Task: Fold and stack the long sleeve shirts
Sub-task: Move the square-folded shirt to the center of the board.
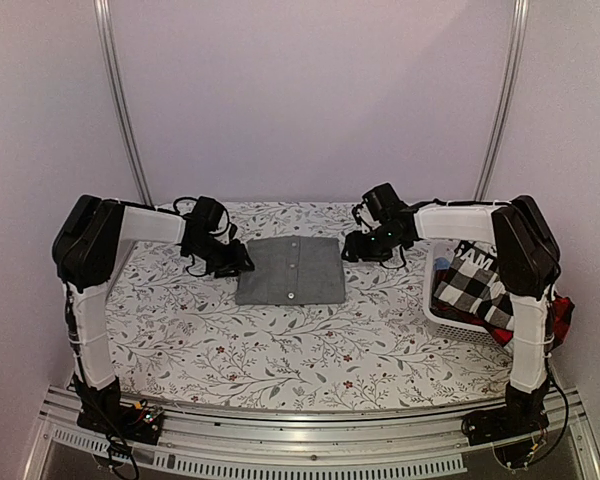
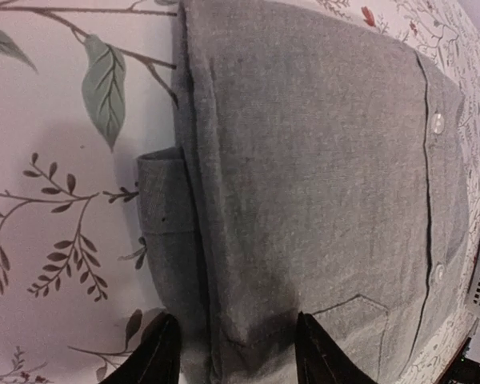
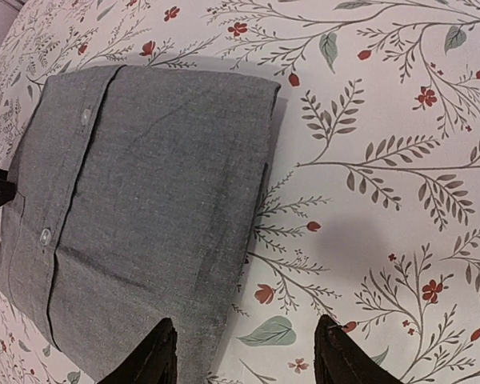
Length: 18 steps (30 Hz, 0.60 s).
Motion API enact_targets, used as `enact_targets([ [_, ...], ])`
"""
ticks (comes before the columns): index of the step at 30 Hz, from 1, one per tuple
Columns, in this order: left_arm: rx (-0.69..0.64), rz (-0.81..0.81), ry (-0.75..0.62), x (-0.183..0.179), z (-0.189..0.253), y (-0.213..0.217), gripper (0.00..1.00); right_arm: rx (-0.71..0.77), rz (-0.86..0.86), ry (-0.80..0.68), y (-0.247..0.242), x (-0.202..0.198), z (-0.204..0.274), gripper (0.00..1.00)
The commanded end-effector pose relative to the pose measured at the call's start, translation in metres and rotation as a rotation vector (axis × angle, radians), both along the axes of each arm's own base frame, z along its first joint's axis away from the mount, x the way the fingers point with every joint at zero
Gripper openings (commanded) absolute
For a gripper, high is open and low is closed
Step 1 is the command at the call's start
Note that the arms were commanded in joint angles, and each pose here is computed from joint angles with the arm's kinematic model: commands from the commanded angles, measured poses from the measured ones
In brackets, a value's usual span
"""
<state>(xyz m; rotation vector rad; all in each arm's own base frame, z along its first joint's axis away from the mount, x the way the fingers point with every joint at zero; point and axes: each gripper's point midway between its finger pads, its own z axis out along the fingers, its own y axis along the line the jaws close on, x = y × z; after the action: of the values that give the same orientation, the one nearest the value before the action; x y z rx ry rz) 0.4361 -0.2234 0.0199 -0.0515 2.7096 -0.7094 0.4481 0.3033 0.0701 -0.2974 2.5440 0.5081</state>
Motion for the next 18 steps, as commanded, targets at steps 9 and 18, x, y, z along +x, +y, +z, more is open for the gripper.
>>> enact_targets([
  [9, 0.039, -0.004, 0.042, -0.005, -0.015, -0.015, 0.17, 0.039, 0.033, -0.021, 0.018, -0.014, 0.01, 0.57],
  [18, 0.015, -0.015, 0.025, -0.007, -0.001, -0.007, 0.0, 0.037, 0.049, 0.022, 0.032, -0.02, -0.017, 0.46],
])
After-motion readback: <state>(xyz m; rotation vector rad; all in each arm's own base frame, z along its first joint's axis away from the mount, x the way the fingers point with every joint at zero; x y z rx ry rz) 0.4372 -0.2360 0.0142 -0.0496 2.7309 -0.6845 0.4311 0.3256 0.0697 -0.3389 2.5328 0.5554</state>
